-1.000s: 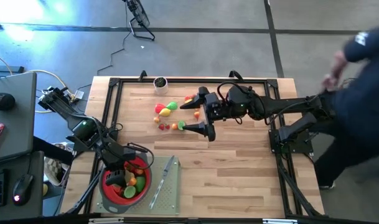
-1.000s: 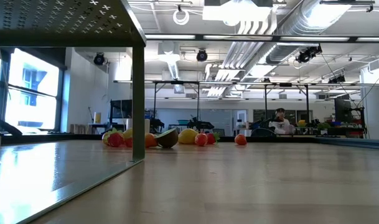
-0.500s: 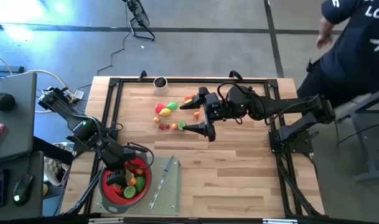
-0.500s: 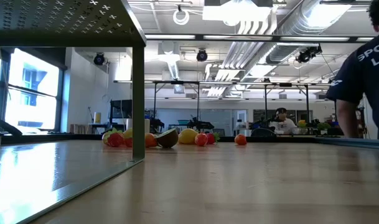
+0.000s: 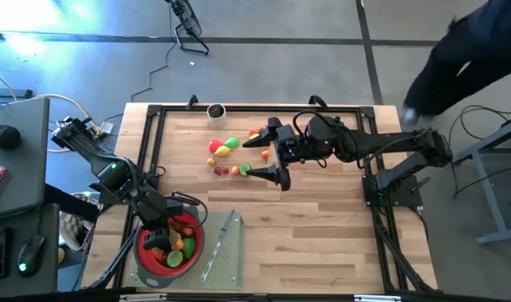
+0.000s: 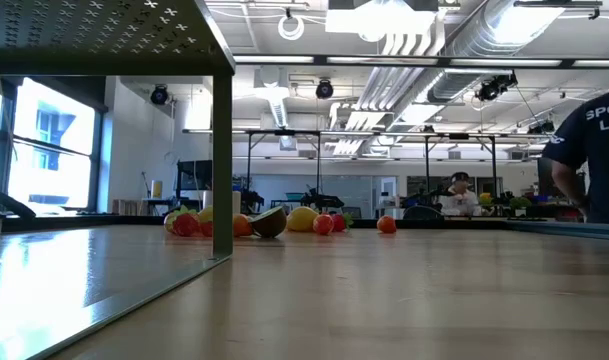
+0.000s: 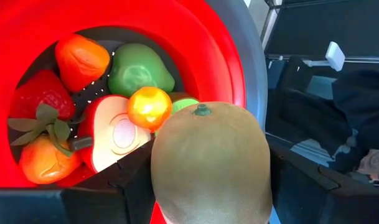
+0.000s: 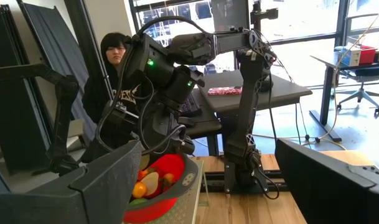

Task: Pick & Place Fruit
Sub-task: Put the kiwi into the red strainer bowl on the shelf

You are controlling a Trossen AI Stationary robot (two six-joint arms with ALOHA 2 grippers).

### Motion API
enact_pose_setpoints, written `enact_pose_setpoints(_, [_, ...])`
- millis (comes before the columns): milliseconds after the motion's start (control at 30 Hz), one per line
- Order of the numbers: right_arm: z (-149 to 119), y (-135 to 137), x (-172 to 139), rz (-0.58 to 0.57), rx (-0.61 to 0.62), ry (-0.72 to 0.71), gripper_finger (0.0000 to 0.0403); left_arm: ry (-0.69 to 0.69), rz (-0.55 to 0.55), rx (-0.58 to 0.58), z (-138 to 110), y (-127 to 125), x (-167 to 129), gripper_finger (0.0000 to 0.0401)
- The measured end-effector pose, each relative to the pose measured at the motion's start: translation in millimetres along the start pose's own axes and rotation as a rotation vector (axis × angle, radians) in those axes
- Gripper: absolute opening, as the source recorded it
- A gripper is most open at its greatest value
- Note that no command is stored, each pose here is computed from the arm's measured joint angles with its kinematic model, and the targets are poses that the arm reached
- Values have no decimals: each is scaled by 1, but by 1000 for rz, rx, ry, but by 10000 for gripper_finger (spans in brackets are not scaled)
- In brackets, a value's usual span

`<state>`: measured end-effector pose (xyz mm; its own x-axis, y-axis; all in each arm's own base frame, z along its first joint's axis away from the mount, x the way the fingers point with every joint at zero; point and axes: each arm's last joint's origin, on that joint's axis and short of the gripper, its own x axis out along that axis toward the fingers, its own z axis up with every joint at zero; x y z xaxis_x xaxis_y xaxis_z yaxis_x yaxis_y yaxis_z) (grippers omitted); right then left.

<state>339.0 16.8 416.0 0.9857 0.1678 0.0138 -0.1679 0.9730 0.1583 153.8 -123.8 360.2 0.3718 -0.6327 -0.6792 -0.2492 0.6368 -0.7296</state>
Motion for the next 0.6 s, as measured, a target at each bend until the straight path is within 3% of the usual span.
enact_pose_setpoints(600, [0, 0, 0, 0, 0, 0, 362, -16, 1, 7, 1, 0, 0, 248])
